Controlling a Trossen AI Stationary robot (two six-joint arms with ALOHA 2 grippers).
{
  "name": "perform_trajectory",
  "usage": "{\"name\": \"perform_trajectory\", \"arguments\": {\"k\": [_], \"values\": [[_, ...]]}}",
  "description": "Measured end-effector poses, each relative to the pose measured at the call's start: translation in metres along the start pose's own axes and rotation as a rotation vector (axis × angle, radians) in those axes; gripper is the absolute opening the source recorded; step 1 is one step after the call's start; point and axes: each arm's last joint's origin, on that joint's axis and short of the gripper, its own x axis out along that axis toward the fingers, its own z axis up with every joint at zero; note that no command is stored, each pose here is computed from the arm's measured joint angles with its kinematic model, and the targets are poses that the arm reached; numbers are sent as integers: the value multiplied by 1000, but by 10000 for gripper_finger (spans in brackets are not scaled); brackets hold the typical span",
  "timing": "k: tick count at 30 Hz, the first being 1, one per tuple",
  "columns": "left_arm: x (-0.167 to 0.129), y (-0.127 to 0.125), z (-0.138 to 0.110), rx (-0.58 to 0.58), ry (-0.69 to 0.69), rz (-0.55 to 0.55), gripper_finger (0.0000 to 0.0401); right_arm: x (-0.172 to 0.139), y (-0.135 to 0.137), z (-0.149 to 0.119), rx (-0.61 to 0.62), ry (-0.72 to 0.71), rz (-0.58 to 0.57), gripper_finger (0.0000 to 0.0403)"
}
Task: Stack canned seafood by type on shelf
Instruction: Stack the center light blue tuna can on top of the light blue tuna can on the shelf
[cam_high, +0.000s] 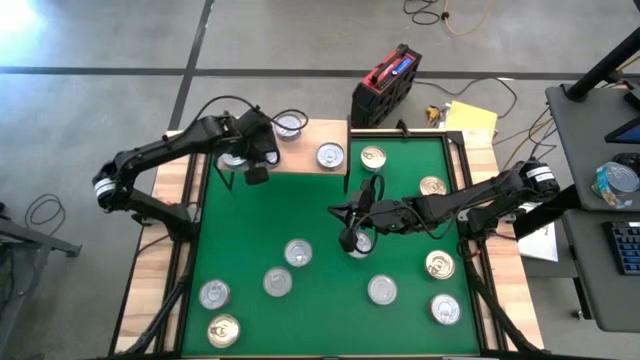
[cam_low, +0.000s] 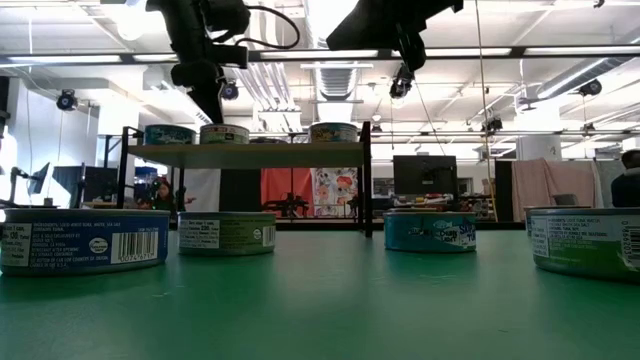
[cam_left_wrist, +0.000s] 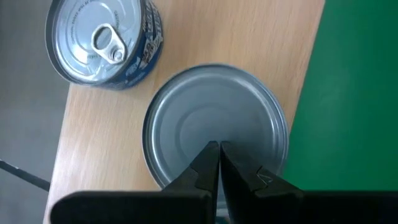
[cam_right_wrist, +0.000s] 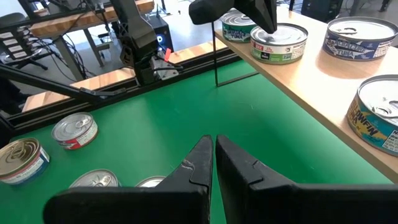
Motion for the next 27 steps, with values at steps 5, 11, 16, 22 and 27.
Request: {"name": "perform_trajectory", "arguments": {"k": [5,11,16,22,27], "values": [[-7,-1,-5,-33,7,-5,0,0,0,-1,10,5,-2,11],[-28,-5,-11,-105,-51,6,0,1,-5,-5,55,51,-33,11],[-54,-18,-14,-161,-158,-2,0,3,-11,-6,93,65,-84,11],[-70,-52,-21,-112,-298,-53,0,4,-19,-10,117,92,-174,11],[-71,-81,-37,-108,-343,35,0,3,-22,-18,143,114,-205,11]]}}
